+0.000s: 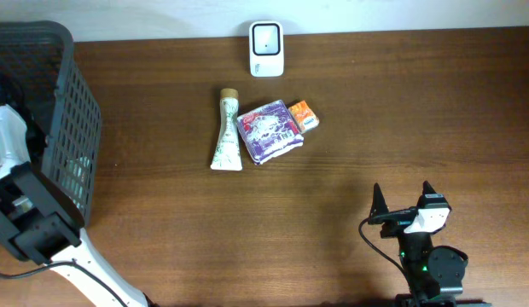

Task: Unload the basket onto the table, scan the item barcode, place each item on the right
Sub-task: 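Reach the left gripper into the basket and grasp the green Dove pack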

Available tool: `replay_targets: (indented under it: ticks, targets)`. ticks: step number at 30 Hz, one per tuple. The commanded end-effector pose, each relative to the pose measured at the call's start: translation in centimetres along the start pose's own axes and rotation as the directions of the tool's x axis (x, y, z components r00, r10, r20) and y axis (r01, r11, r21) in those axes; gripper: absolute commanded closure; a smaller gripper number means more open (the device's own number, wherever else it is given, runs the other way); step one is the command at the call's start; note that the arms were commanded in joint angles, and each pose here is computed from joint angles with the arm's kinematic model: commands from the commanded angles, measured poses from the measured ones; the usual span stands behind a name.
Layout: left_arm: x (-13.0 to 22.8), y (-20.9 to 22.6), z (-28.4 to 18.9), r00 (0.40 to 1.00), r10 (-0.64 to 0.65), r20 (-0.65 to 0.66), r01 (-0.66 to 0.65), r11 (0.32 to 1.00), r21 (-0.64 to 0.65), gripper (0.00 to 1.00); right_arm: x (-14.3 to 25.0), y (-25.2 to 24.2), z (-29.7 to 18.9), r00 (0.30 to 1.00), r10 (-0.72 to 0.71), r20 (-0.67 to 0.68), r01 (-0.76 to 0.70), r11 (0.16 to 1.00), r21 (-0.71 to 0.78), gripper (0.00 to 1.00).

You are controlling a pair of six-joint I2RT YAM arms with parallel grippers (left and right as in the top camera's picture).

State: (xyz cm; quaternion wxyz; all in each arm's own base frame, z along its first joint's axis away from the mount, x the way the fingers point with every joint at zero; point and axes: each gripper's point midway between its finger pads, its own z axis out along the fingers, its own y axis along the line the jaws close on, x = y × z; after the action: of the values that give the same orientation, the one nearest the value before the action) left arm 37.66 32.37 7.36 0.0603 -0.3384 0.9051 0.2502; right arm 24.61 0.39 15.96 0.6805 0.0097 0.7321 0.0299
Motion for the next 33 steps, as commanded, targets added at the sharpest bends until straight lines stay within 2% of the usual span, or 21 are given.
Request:
replay_targets:
  ticks: [1, 6, 10, 12, 13, 15, 16, 21, 25, 27, 30, 33]
  targets:
    - [0.7, 0.1, 2.3, 0.999, -0.01, -0.035, 0.009, 0.999, -0.033, 0.32, 0.3, 0.0, 0.0, 1.0, 0.007, -0.004, -0.007, 1.0, 0.0, 0.01]
    - [0.9, -0.2, 3.3, 0.999, -0.004, -0.047, 0.002, 0.999, -0.043, 0.33, 0.3, 0.0, 0.0, 1.0, 0.007, -0.004, -0.007, 1.0, 0.0, 0.01]
    - [1.5, 0.3, 4.8, 0.997, -0.01, -0.078, 0.005, 0.998, -0.064, 0.38, 0.3, 0.0, 0.0, 1.0, 0.007, -0.004, -0.007, 1.0, 0.0, 0.01]
    - [1.6, 0.6, 5.2, 0.996, -0.018, -0.085, 0.014, 0.998, -0.055, 0.48, 0.3, 0.0, 0.0, 1.0, 0.007, -0.005, -0.007, 1.0, 0.0, 0.01]
    - [1.7, 0.4, 5.2, 0.996, -0.022, -0.087, 0.018, 0.999, -0.04, 0.57, 0.3, 0.0, 0.0, 1.0, 0.007, -0.004, -0.007, 1.0, 0.0, 0.01]
    - [1.8, 0.7, 5.4, 0.995, -0.03, -0.095, 0.028, 0.999, -0.029, 0.92, 0.3, 0.0, 0.0, 1.0, 0.007, -0.004, -0.007, 1.0, 0.0, 0.01]
    - [1.9, 0.7, 5.5, 0.994, -0.034, -0.103, 0.032, 0.999, -0.019, 1.0, 0.3, 0.0, 0.0, 1.0, 0.007, -0.004, -0.007, 1.0, 0.0, 0.01]
    - [2.2, 1.2, 4.9, 0.993, -0.04, -0.115, 0.041, 0.999, 0.001, 1.0, 0.3, 0.0, 0.0, 1.0, 0.007, -0.004, -0.007, 1.0, 0.0, 0.01]
    - [0.8, -0.1, 1.3, 0.997, -0.057, -0.056, 0.064, 0.99, 0.126, 1.0, 0.3, 0.0, 0.0, 1.0, 0.007, -0.004, -0.007, 1.0, 0.0, 0.01]
    - [-0.5, -0.3, -1.6, 0.997, -0.077, 0.003, 0.075, 0.978, 0.195, 1.0, 0.3, 0.0, 0.0, 1.0, 0.007, -0.004, -0.007, 1.0, 0.0, 0.01]
    - [-2.7, -1.1, -7.6, 0.987, -0.121, 0.105, 0.075, 0.929, 0.364, 1.0, 0.3, 0.0, 0.0, 1.0, 0.007, -0.004, -0.007, 1.0, 0.0, 0.01]
    - [-4.3, -2.2, -16.0, 0.958, -0.175, 0.227, 0.008, 0.807, 0.591, 1.0, 0.3, 0.0, 0.0, 1.0, 0.007, -0.004, -0.007, 1.0, 0.0, 0.01]
